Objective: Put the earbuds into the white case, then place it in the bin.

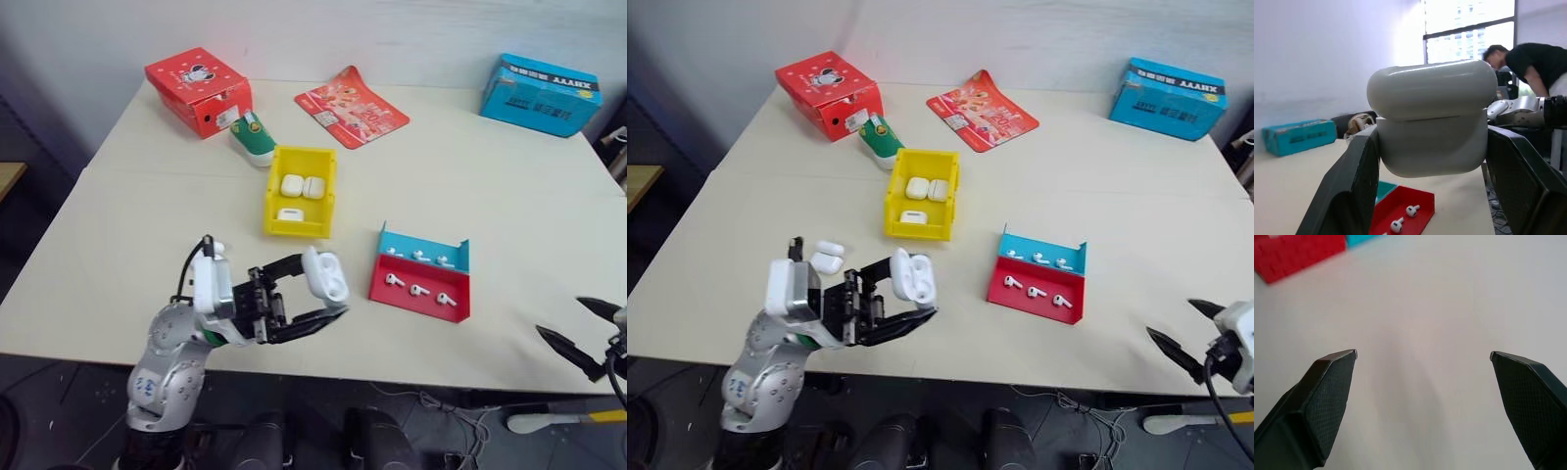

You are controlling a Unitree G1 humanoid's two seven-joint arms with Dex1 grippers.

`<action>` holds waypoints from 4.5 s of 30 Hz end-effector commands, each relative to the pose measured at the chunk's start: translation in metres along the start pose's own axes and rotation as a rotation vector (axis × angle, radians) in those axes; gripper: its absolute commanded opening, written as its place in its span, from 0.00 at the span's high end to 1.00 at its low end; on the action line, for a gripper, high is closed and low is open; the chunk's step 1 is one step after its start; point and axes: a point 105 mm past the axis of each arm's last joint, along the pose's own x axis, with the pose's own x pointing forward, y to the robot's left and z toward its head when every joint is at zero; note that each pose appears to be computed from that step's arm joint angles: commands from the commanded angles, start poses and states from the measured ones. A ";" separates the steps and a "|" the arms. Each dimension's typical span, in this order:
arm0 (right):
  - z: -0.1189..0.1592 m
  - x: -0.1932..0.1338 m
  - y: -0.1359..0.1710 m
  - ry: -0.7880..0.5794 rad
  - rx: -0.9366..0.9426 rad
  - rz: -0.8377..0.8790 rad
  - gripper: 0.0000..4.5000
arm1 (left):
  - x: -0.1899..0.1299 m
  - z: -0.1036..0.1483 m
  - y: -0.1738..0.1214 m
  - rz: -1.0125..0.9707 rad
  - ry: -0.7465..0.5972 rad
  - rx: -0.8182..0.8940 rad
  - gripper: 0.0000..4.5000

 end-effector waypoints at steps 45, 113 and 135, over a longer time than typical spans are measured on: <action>0.100 0.102 0.096 0.337 -0.458 0.514 0.61 | -0.009 -0.021 0.003 -0.045 0.059 -0.032 0.38; 0.140 0.093 0.080 0.080 -0.179 0.528 0.90 | -0.003 -0.005 0.013 -0.039 -0.027 -0.059 0.38; 0.259 0.020 0.185 -1.118 0.073 0.818 0.90 | 0.039 0.008 0.030 -0.259 -0.169 -0.197 0.38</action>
